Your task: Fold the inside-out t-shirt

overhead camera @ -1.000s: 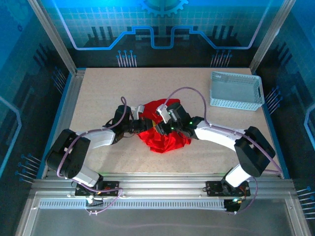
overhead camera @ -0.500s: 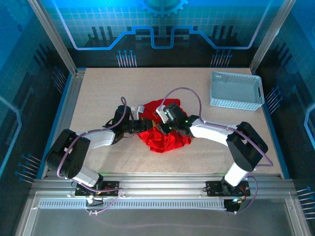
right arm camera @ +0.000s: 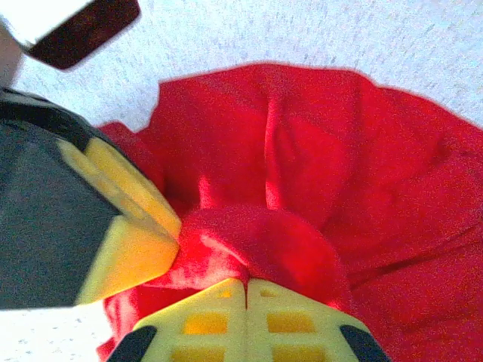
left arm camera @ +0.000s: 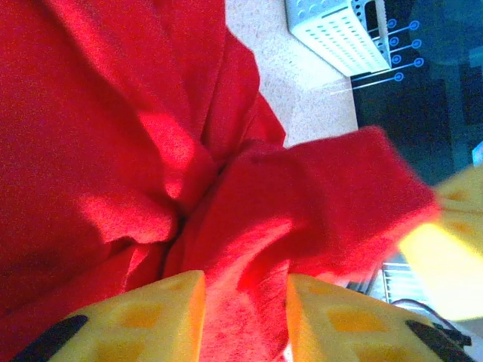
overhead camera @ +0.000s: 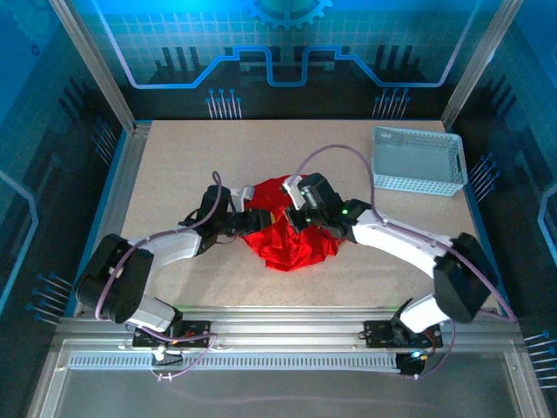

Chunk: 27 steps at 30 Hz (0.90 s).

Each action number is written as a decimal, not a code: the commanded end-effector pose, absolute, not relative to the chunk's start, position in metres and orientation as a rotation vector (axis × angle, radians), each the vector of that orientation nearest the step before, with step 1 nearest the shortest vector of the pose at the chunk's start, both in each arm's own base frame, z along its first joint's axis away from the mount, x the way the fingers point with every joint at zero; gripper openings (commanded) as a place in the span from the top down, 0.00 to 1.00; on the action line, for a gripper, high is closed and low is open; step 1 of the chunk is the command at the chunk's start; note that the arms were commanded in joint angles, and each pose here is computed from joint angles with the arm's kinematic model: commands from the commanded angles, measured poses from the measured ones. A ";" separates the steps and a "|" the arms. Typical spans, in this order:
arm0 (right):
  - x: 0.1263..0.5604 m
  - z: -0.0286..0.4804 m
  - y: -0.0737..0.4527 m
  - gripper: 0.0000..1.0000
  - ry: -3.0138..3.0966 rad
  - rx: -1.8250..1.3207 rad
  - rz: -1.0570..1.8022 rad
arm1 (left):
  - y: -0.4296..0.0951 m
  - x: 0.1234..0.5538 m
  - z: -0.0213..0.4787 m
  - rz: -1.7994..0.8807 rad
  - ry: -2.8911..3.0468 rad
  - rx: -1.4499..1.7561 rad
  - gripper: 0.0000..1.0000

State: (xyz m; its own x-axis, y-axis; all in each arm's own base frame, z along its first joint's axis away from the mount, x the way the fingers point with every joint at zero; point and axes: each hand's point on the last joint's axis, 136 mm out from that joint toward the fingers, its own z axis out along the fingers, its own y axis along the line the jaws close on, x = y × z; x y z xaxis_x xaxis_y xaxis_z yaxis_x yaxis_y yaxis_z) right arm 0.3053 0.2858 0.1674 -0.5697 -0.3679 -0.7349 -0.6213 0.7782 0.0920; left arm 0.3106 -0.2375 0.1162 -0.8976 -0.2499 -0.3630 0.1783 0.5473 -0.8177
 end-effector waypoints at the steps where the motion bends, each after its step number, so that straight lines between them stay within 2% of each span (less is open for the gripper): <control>1: 0.289 0.177 0.269 1.00 2.302 -0.663 0.499 | -0.231 0.319 0.132 -1.225 2.320 -0.032 0.61; 4: 0.273 0.184 0.258 1.00 2.336 -0.618 0.564 | -0.224 0.323 0.132 -1.152 2.340 -0.042 0.52; 13: 0.250 0.196 0.174 1.00 2.403 -0.304 0.519 | -0.189 0.327 0.124 -0.854 2.412 -0.124 0.42; 15: 0.247 0.189 0.149 1.00 2.439 -0.208 0.461 | -0.174 0.327 0.121 -0.742 2.430 -0.174 0.40; 22: 0.220 0.115 0.062 1.00 2.657 0.324 0.191 | -0.124 0.321 0.113 -0.392 2.487 -0.329 0.28; 27: 0.223 0.099 0.048 0.99 2.642 0.511 0.225 | -0.119 0.323 0.093 -0.308 2.558 -0.362 0.21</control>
